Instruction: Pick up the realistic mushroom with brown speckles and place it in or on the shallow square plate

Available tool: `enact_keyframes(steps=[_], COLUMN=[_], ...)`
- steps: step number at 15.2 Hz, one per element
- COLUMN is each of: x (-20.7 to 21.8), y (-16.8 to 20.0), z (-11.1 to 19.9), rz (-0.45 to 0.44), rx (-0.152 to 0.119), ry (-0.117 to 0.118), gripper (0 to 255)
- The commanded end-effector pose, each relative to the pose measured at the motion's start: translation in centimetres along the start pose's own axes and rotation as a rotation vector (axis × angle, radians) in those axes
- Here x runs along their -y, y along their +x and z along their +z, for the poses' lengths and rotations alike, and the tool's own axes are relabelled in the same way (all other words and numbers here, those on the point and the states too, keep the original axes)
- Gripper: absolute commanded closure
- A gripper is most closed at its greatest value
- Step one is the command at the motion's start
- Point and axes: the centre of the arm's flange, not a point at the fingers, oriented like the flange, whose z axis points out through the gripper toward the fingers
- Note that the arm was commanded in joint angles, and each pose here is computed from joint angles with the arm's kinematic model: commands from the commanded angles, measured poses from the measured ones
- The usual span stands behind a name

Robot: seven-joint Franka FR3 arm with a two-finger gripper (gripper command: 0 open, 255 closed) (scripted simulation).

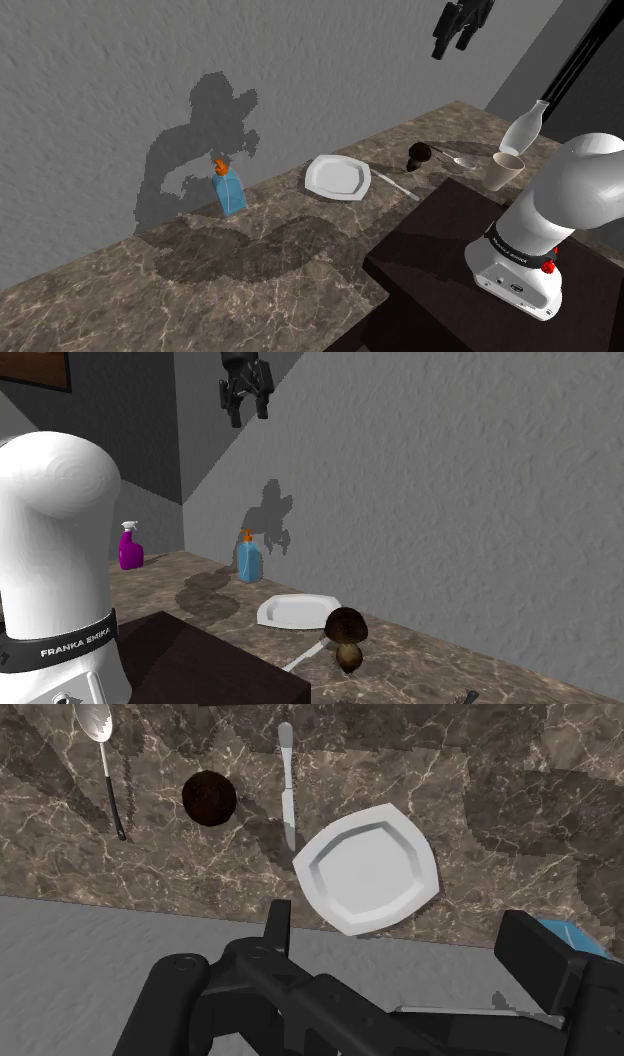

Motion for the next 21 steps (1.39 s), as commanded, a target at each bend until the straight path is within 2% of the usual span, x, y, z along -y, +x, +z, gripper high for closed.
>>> enact_keyframes(steps=[1,21], x=[0.0,-8.3], y=[0.0,4.1], z=[0.0,24.6], rz=[0.0,0.169], rx=[0.0,0.141], ry=[0.0,-0.112], gripper=[0,0])
